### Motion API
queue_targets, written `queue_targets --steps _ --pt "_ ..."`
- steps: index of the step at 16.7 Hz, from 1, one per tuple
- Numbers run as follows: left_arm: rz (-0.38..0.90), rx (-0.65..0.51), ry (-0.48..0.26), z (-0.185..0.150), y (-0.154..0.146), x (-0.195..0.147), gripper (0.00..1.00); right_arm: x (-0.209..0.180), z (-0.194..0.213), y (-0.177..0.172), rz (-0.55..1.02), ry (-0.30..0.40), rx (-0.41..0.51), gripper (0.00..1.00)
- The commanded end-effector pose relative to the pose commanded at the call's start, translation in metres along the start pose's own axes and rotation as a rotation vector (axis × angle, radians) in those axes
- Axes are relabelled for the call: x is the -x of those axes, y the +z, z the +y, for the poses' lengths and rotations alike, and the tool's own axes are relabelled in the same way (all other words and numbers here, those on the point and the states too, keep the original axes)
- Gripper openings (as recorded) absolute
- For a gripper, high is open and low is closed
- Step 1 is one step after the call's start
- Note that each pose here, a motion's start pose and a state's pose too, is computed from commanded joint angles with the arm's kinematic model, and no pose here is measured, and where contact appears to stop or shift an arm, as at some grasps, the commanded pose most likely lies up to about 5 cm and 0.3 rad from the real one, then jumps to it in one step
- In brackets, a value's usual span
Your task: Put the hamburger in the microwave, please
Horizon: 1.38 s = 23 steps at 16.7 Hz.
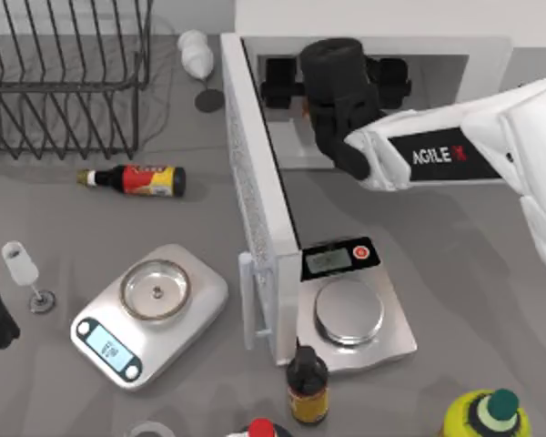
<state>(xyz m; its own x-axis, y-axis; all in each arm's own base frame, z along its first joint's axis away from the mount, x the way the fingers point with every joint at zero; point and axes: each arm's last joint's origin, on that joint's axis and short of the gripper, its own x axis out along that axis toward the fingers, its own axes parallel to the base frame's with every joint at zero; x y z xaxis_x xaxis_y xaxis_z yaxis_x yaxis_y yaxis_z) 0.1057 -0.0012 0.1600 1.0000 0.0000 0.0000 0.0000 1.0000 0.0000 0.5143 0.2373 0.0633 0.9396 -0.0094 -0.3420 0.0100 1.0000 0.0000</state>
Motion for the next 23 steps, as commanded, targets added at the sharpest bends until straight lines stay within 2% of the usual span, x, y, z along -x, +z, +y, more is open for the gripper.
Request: queue_targets --steps 1,2,7,11,17,20,23 --pt "0.000 0.000 0.000 0.000 0.000 0.000 1.00 0.000 0.000 0.000 0.000 0.000 0.000 1.00" --pt "0.000 0.000 0.000 0.000 0.000 0.000 1.00 0.041 0.024 0.001 -0.040 -0.011 -0.001 1.00" --pt "0.000 0.000 0.000 0.000 0.000 0.000 1.00 0.067 0.033 -0.005 -0.044 -0.012 -0.008 1.00" --pt "0.000 0.000 0.000 0.000 0.000 0.000 1.00 0.121 0.039 -0.029 -0.029 -0.015 -0.001 1.00" --pt "0.000 0.000 0.000 0.000 0.000 0.000 1.00 0.210 0.027 -0.063 -0.028 -0.014 0.007 1.00" --pt "0.000 0.000 0.000 0.000 0.000 0.000 1.00 0.229 0.024 -0.067 -0.039 -0.011 -0.001 1.00" --pt "0.000 0.000 0.000 0.000 0.000 0.000 1.00 0.229 0.024 -0.068 -0.040 -0.011 -0.001 1.00"
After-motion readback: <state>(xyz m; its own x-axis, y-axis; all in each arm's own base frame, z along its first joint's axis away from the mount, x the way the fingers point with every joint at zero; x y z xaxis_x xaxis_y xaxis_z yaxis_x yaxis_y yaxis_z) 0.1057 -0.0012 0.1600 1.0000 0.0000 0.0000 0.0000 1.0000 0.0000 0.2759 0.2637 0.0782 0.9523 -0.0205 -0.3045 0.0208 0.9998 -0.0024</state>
